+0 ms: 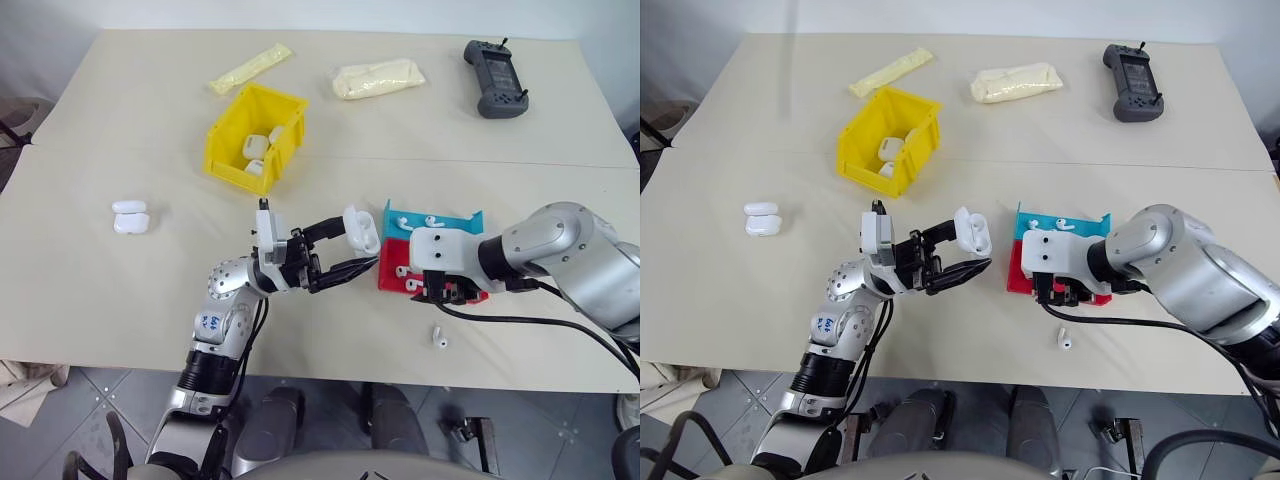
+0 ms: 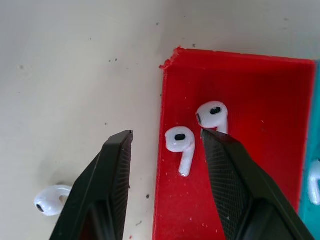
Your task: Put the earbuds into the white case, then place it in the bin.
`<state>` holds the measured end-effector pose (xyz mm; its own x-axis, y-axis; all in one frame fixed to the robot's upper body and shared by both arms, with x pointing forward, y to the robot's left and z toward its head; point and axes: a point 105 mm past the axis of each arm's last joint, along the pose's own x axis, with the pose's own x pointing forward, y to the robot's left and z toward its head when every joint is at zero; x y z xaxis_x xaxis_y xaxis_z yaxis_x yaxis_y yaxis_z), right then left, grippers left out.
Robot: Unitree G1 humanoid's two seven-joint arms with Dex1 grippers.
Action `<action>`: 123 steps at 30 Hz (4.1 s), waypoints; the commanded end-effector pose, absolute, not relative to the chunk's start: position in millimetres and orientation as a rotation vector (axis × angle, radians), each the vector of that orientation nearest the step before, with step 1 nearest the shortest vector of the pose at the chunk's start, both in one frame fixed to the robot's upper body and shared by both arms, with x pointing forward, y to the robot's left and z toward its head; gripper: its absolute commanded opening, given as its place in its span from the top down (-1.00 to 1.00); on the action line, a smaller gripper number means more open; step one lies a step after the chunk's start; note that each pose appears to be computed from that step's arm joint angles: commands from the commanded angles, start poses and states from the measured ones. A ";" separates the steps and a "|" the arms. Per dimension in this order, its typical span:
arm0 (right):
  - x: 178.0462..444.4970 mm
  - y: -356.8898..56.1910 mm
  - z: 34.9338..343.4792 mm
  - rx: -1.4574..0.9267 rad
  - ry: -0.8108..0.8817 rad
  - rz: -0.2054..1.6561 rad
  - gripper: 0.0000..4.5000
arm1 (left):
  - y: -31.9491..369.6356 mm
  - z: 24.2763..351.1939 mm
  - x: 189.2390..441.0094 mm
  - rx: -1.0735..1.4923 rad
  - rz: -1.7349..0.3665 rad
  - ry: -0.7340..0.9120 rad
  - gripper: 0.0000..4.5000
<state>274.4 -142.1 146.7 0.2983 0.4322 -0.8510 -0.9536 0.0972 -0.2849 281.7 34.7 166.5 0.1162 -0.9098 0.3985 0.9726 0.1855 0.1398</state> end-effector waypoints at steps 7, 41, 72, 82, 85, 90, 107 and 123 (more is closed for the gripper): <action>280.2 -141.1 148.6 -1.045 0.650 1.160 0.00 | 34.4 179.3 276.9 -0.147 -1.389 -0.508 -0.23; 285.2 -141.3 134.4 -1.081 0.667 1.161 0.78 | 35.5 182.2 278.4 -0.144 -1.375 -0.515 -0.23; 235.6 -124.6 240.2 0.011 -0.331 1.046 0.78 | 33.7 193.0 274.7 -0.180 -1.513 -0.499 -0.23; 234.3 -110.2 249.8 0.238 -0.461 1.045 0.78 | 34.4 194.9 267.4 -0.197 -1.553 -0.468 -0.23; 236.0 -104.1 246.5 0.255 -0.456 1.060 0.78 | 33.6 196.5 266.5 -0.198 -1.561 -0.466 -0.23; 239.0 -93.3 245.9 0.284 -0.464 1.081 0.78 | 32.7 199.0 264.8 -0.200 -1.568 -0.466 -0.23; 244.4 -83.9 221.6 0.333 -0.407 1.103 0.78 | 31.1 204.5 262.6 -0.193 -1.563 -0.479 -0.23; 252.1 -82.1 208.0 0.168 -0.335 1.174 0.78 | 29.4 205.5 262.8 -0.181 -1.567 -0.496 -0.23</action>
<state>251.1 -88.2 218.5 0.3483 0.8533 0.3881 -0.9150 0.3995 -0.0572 270.7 32.4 187.5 -0.0117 -0.9314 0.3639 0.9924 0.0339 0.1187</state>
